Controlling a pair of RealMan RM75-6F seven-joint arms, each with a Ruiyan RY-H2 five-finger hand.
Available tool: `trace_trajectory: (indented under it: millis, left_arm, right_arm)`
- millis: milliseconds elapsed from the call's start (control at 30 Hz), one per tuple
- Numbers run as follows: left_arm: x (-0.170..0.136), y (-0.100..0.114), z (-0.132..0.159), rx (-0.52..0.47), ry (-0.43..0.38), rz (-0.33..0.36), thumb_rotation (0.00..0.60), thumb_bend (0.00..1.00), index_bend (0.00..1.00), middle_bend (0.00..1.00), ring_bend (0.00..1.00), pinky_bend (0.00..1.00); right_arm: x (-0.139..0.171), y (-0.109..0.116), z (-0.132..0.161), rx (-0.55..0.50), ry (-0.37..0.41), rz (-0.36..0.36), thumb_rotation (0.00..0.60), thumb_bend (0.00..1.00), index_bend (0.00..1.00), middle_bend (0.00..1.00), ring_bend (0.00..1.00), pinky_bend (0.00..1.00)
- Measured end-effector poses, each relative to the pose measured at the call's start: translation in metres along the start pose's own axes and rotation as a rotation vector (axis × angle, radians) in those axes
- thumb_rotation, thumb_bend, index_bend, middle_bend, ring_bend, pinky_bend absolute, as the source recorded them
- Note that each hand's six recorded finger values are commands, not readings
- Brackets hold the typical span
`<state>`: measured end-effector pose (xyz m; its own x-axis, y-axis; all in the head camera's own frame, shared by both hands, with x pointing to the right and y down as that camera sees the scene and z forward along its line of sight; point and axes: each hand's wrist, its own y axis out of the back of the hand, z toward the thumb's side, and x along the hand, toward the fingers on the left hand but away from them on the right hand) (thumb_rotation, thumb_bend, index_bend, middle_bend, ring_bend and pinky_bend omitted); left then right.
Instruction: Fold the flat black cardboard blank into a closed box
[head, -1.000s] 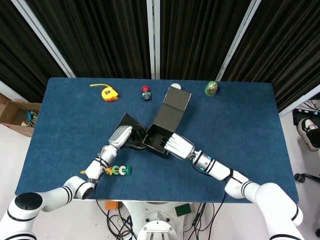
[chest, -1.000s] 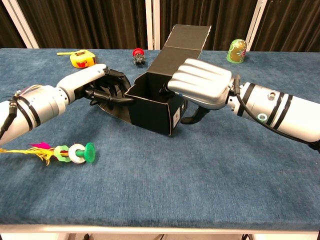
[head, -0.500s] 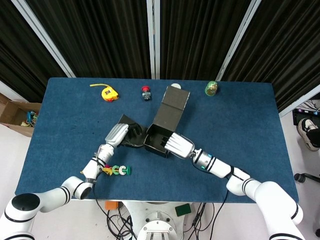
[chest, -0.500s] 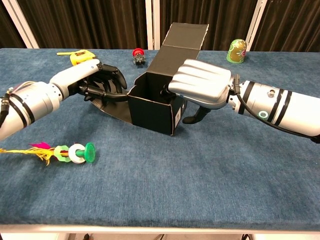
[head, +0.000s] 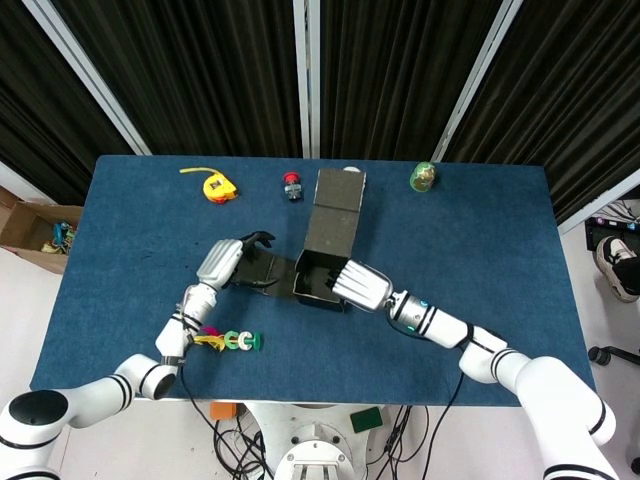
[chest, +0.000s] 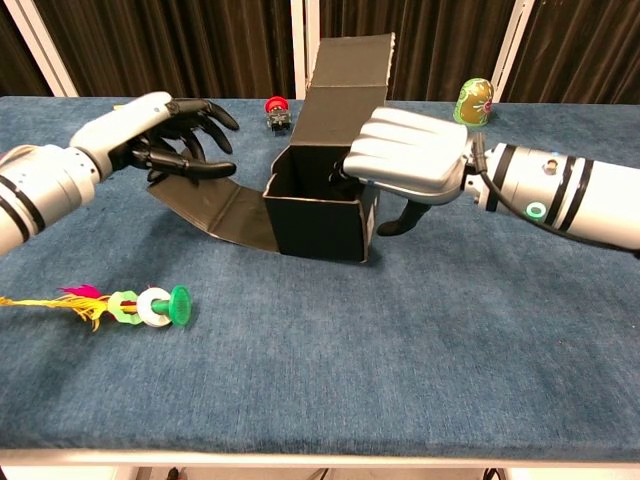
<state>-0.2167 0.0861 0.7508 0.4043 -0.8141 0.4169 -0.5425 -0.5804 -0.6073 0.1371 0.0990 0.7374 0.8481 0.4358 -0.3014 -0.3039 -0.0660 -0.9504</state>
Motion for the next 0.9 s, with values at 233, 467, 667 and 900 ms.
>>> trace_trajectory:
  millis: [233,467,667,900]
  left_arm:
    - [-0.007,0.014,-0.001,0.031,-0.009,0.052,0.360,0.05,0.21,0.18,0.16,0.53]
    - [-0.016,0.024,0.000,0.047,-0.018,0.080,0.358,0.05,0.20,0.17,0.15,0.48]
    - [-0.024,0.041,0.001,0.056,-0.028,0.116,0.358,0.05,0.19,0.17,0.15,0.46]
    - [-0.036,0.067,0.006,0.054,-0.041,0.163,0.355,0.05,0.19,0.17,0.15,0.45]
  right_arm:
    - [0.001,0.003,-0.009,0.018,-0.010,0.017,0.600,0.00,0.08,0.19,0.76,1.00]
    - [0.008,0.001,-0.013,-0.002,-0.036,0.019,0.600,0.00,0.00,0.08,0.74,1.00]
    - [0.025,0.010,-0.022,-0.134,-0.138,-0.028,0.600,0.00,0.00,0.08,0.73,1.00]
    - [0.060,0.011,-0.031,-0.533,-0.391,-0.072,0.600,0.00,0.00,0.09,0.73,1.00]
